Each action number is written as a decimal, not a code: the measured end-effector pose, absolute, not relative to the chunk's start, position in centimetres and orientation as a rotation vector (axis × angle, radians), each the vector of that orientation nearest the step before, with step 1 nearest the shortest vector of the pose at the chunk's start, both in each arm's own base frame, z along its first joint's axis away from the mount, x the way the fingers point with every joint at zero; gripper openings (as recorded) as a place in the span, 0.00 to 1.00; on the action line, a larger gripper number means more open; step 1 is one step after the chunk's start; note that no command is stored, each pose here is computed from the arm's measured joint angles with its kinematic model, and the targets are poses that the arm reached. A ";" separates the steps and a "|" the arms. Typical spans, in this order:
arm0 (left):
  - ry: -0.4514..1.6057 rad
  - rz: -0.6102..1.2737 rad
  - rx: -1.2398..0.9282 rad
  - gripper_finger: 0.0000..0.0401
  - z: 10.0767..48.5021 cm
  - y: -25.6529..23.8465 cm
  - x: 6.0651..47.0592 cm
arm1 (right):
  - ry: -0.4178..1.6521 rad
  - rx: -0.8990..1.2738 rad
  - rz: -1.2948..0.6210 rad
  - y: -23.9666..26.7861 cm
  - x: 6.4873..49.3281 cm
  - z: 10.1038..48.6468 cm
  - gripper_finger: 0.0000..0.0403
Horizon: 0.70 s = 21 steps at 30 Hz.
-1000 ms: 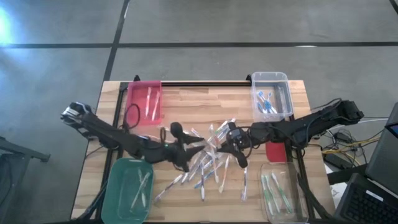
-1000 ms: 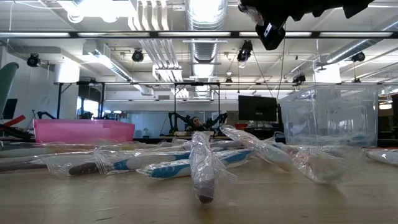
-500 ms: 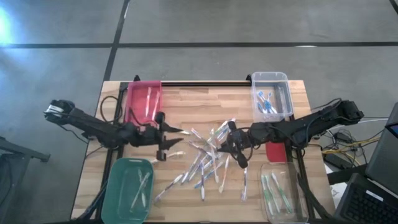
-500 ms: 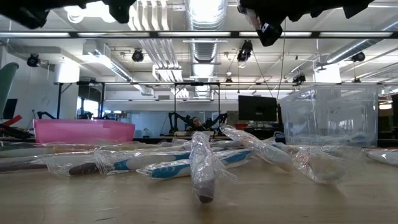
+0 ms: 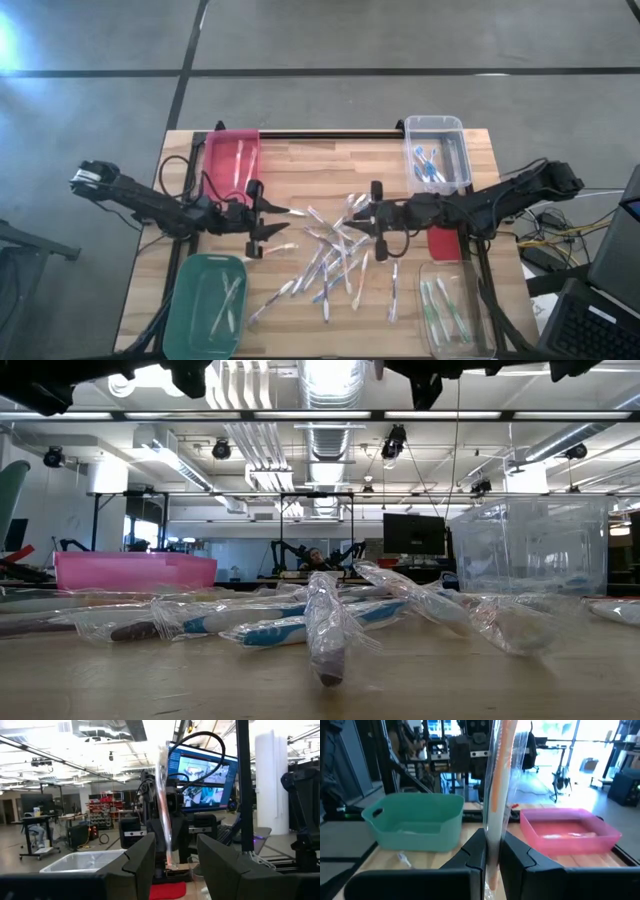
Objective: Pick & Place Toothbrushes
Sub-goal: Put the orange toothbrush into the pink bin
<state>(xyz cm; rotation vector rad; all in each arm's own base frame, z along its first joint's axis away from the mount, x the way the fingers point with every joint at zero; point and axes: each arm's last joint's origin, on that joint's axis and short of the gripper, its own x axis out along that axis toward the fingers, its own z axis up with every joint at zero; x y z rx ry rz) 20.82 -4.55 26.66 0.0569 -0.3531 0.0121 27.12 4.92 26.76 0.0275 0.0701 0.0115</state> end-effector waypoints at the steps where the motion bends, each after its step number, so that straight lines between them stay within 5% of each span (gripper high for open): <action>1: -0.352 0.012 0.057 0.38 26.7 -4.5 20.8 | 0.061 0.030 0.012 5.0 27.3 26.7 0.07; 21: -0.240 -0.006 0.099 0.38 26.4 -5.2 23.2 | 0.134 -0.007 0.079 6.8 34.6 25.1 0.07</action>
